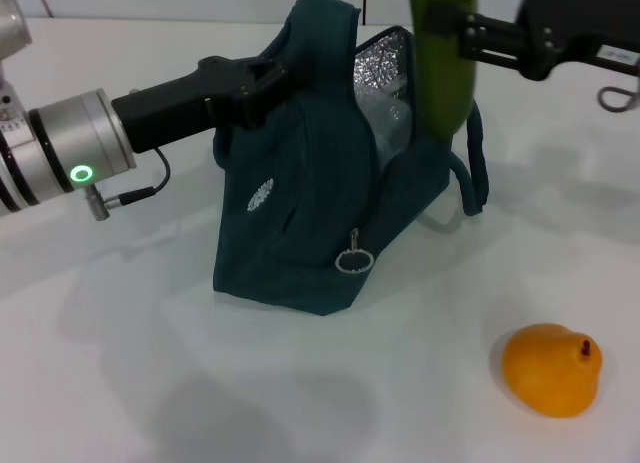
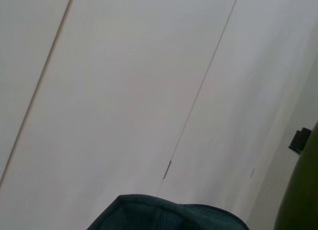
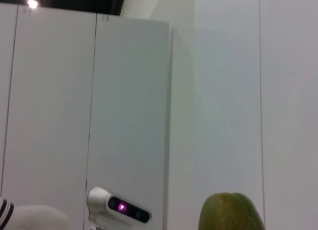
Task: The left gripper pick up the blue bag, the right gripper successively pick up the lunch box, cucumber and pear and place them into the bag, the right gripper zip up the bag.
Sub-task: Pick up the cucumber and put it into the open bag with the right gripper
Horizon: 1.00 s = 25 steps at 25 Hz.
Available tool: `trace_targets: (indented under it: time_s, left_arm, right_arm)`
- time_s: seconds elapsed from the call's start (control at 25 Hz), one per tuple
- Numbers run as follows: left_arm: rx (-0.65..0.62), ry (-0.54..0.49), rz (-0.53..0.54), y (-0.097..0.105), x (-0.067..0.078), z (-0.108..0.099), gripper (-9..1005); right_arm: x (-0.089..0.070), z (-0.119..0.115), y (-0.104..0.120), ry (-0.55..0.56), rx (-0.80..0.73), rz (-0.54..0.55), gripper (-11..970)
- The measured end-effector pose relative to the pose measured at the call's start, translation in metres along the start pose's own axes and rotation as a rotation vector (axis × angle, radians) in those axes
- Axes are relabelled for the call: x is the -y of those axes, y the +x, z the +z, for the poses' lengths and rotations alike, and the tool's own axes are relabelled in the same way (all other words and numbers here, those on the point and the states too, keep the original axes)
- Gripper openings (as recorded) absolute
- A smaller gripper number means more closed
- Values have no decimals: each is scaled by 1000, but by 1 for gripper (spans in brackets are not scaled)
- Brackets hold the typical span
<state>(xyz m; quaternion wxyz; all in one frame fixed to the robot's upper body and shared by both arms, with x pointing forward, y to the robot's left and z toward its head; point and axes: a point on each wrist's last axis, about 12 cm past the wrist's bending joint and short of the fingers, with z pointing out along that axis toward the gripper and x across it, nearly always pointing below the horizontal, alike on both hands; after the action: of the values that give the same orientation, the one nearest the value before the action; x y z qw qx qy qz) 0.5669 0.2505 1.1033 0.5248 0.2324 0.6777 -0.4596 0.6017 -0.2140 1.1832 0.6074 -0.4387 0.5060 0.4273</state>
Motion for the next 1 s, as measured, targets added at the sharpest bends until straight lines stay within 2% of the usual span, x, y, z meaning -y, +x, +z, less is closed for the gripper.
trace_targets:
  time_s: [0.2,0.4,0.68,1.0]
  left_arm:
    - [2,-5,-1,0,0,0,40]
    - [6,-7,-3,0,-1,0,41]
    - [6,-7,-16,3,0,0,41]
    - [1,-2,-30,7,2,2,41]
  right_arm:
    - [-3,13,7,-20,37,71,681]
    - [-8,14,17,-21,40,104,690]
    - [-19,19,25,-49,67,96,703]
    - [-29,20,36,-7,141,67,717]
